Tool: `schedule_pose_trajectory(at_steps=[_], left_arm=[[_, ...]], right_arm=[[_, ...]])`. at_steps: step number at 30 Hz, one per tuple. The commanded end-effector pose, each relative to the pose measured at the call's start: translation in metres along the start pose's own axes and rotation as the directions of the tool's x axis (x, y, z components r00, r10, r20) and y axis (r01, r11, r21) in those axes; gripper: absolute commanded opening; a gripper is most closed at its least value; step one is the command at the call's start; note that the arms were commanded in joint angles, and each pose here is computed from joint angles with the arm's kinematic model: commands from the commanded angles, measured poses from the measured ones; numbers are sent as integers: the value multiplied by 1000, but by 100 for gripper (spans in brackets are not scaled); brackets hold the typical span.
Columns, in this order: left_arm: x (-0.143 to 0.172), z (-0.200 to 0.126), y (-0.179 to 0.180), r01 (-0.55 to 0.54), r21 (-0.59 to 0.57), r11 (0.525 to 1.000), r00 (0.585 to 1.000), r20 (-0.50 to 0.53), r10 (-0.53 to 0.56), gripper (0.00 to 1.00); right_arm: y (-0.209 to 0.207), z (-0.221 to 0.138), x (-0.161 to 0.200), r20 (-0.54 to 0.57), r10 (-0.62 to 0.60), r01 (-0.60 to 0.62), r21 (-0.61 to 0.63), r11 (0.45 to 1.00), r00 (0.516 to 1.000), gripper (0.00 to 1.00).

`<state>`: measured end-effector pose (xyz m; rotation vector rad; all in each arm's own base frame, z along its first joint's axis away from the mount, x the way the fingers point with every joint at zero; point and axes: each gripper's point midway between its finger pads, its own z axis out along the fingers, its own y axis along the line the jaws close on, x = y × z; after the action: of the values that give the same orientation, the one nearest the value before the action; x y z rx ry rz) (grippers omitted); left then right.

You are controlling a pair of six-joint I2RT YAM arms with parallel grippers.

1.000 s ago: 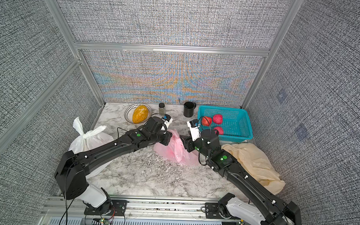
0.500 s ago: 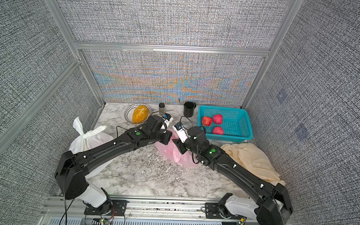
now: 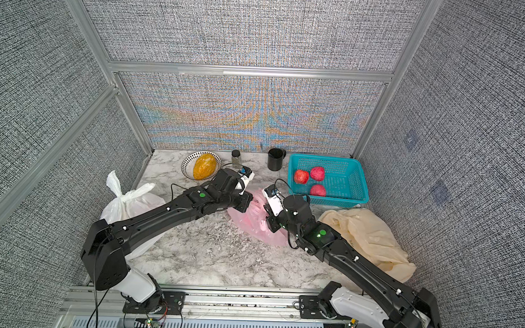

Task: Untie the knot of a plastic bag & take out the apple
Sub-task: Untie the plastic bag at the center of the board.

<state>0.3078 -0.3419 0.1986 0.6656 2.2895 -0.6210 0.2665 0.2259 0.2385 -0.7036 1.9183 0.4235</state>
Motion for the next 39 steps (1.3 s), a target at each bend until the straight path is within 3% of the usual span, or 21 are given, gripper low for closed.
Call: schedule_pose_trajectory(at_steps=[1,10,18,19,22,26,30,39], left_arm=[[-2,4,26,33,-106,994,999,17,-32,0],[-8,8,42,92,-102,991,995,55,-87,0],[-19,6,49,115,-87,990,989,107,-105,0],[-21,7,50,119,-86,989,988,114,-109,0],[-24,8,50,127,-70,989,985,129,-117,0],[-28,9,48,127,-55,990,983,142,-118,0],[-30,9,46,121,-46,992,983,148,-113,0],[-27,6,44,104,-37,994,986,136,-98,0]], right_arm=[[-4,-8,10,3,59,-60,16,998,998,0],[-6,-28,27,104,185,-186,0,983,977,0],[-4,-28,52,82,260,-259,-13,966,962,0],[-3,-26,56,77,269,-269,-17,963,960,3],[2,-21,71,48,298,-297,-42,954,953,24],[8,-17,85,-4,325,-325,-64,944,946,34],[9,-16,86,-20,327,-328,-66,942,945,34],[-7,-35,8,26,174,-174,18,985,984,51]])
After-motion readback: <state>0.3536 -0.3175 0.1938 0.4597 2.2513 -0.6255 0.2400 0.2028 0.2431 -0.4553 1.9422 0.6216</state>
